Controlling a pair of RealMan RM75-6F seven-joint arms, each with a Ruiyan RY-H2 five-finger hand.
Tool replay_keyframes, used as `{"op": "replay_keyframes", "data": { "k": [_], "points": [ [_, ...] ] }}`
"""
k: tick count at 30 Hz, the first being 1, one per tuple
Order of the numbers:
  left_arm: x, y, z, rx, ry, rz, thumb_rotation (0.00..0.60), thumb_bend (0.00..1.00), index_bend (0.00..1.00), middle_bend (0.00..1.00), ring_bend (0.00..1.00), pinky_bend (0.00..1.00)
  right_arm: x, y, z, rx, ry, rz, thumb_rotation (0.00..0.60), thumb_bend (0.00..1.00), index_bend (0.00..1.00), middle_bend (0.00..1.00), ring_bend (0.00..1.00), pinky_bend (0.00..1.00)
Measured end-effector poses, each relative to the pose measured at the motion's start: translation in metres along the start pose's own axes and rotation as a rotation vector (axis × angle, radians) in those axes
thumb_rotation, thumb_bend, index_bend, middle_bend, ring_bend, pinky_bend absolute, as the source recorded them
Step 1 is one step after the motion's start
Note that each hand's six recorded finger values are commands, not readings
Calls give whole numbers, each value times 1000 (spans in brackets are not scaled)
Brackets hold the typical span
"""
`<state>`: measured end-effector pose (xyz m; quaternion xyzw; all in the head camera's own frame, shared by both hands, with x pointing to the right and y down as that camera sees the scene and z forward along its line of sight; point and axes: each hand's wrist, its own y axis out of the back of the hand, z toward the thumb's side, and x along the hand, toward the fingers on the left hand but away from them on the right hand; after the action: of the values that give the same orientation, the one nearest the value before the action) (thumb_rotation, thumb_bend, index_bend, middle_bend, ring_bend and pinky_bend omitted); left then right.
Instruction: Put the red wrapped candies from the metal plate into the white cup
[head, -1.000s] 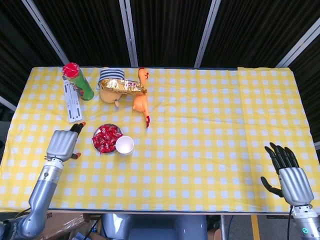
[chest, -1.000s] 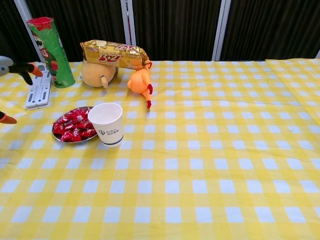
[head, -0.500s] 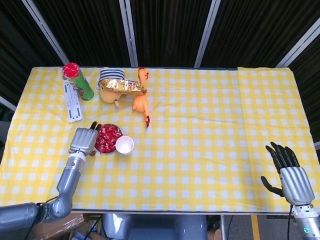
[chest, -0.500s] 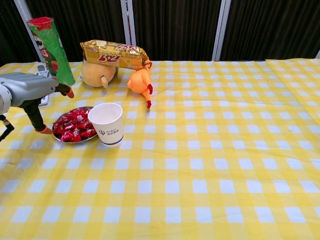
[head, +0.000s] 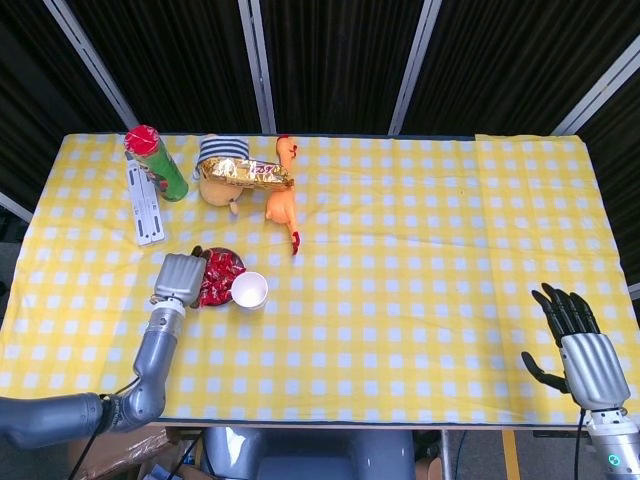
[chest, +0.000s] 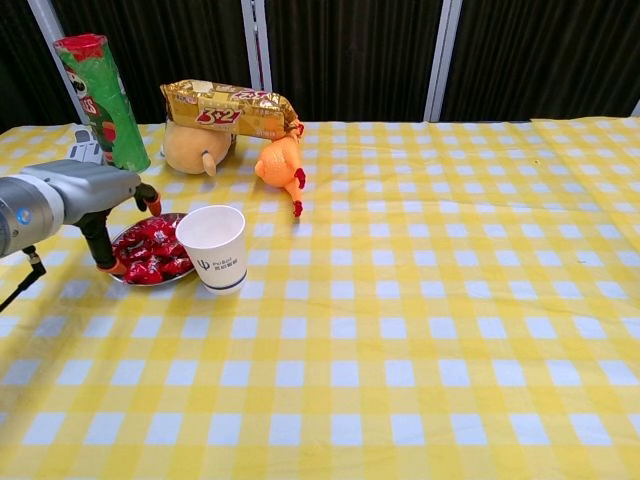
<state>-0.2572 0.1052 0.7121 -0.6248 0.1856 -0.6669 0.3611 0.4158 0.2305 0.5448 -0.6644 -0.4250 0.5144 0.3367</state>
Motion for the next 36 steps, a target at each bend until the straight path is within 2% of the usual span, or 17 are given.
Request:
{"op": "replay_keyframes", "data": {
  "k": [13,20,28,36],
  "points": [
    [7,-10,10,17,2,-22,600,240,209,176,890,911,0,0,-1,-8,-5,4,600,386,0,0,0,0],
    [9,-13,12,27,2,-21,600,304,286,302,900,928,0,0,0,-11,-3,5,600,385,0,0,0,0],
    [13,-17,14,28,8,-15,600,400,360,369,908,935,0,0,0,-13,-6,2,600,386,0,0,0,0],
    [17,-17,16,28,7,13,600,454,492,553,914,937,0,0,0,-15,-3,-2,600,386,0,0,0,0]
  ]
}}
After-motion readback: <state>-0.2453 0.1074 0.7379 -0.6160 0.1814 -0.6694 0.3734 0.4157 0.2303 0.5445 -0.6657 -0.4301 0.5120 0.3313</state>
